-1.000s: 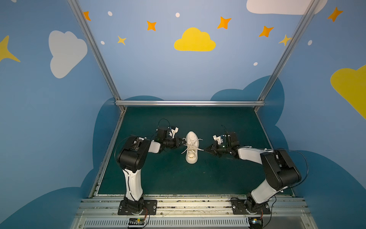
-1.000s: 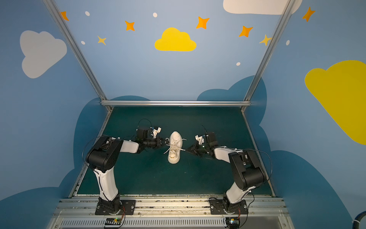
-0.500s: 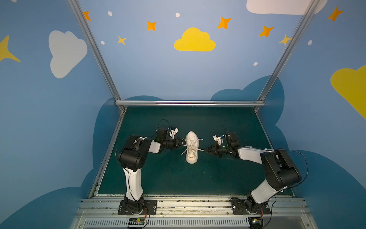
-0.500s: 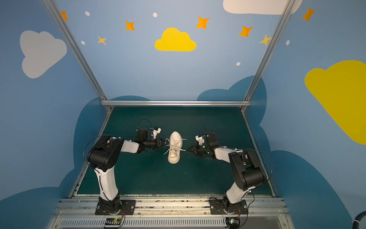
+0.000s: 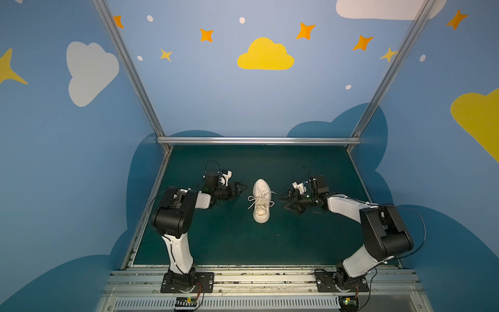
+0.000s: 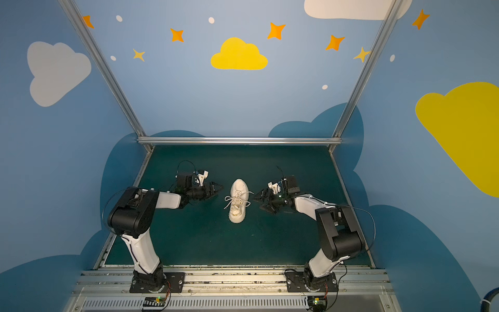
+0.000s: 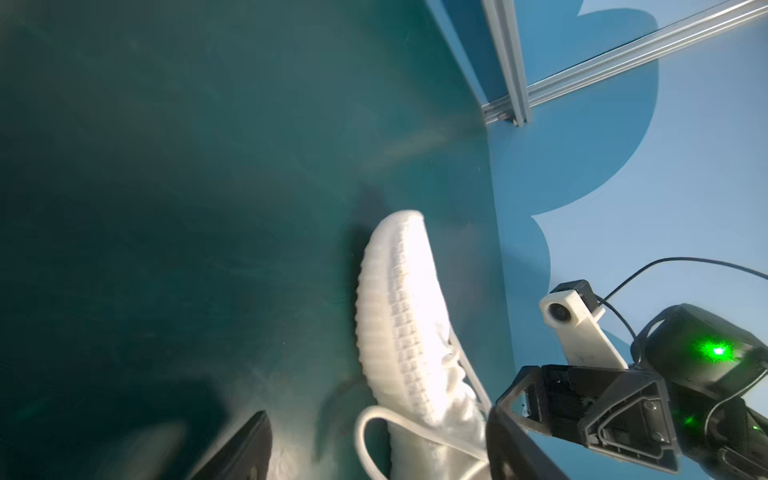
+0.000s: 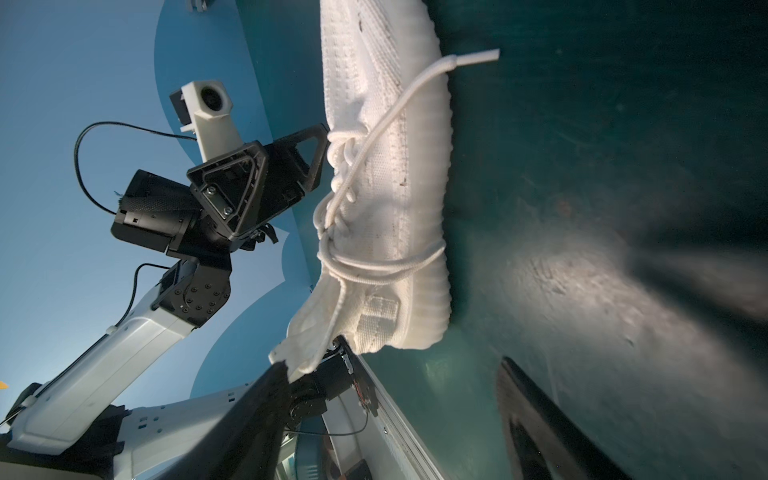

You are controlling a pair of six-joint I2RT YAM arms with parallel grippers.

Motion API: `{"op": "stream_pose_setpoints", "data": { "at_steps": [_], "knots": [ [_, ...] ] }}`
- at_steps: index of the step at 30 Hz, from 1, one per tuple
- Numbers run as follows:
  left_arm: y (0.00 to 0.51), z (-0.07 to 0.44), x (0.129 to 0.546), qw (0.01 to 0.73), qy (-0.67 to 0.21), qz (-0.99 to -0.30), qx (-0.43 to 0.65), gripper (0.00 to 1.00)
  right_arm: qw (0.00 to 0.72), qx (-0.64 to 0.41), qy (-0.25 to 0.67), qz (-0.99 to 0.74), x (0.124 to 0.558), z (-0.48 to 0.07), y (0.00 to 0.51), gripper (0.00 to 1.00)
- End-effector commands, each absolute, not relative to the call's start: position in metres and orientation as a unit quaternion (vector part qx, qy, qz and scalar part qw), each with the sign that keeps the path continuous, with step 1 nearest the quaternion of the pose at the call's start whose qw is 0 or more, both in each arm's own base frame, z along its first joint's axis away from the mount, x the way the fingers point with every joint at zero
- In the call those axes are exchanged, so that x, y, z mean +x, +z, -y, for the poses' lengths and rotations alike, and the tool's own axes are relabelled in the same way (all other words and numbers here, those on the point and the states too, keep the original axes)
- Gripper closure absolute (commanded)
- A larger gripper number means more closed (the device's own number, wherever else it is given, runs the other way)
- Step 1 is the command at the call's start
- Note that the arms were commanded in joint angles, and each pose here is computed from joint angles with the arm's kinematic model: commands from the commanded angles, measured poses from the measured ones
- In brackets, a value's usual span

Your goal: Tie the shoes

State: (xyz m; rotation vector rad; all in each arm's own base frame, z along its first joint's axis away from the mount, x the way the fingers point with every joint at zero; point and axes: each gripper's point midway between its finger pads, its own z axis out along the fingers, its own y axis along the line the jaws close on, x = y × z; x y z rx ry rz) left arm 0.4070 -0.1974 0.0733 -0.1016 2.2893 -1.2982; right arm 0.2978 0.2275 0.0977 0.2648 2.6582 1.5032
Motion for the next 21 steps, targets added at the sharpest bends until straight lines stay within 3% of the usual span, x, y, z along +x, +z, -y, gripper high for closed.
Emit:
{"op": "stream_pose_setpoints", "data": {
  "at_steps": [1,10,21],
  "knots": [
    [0.093,0.189,0.407,0.280,-0.457,-0.844,-0.011,0.17,0.044,0.082,0.478,-0.873,0.292,-0.217,0.107,0.22],
    [0.103,0.186,0.383,0.277,-0.437,-0.855,0.006,0.12,0.065,0.055,0.454,-0.887,0.298,-0.211,0.117,0.14],
    [0.088,0.211,0.328,0.245,-0.414,-0.874,0.064,0.18,0.065,0.035,0.459,-0.885,0.306,-0.216,0.119,0.14]
  ]
}}
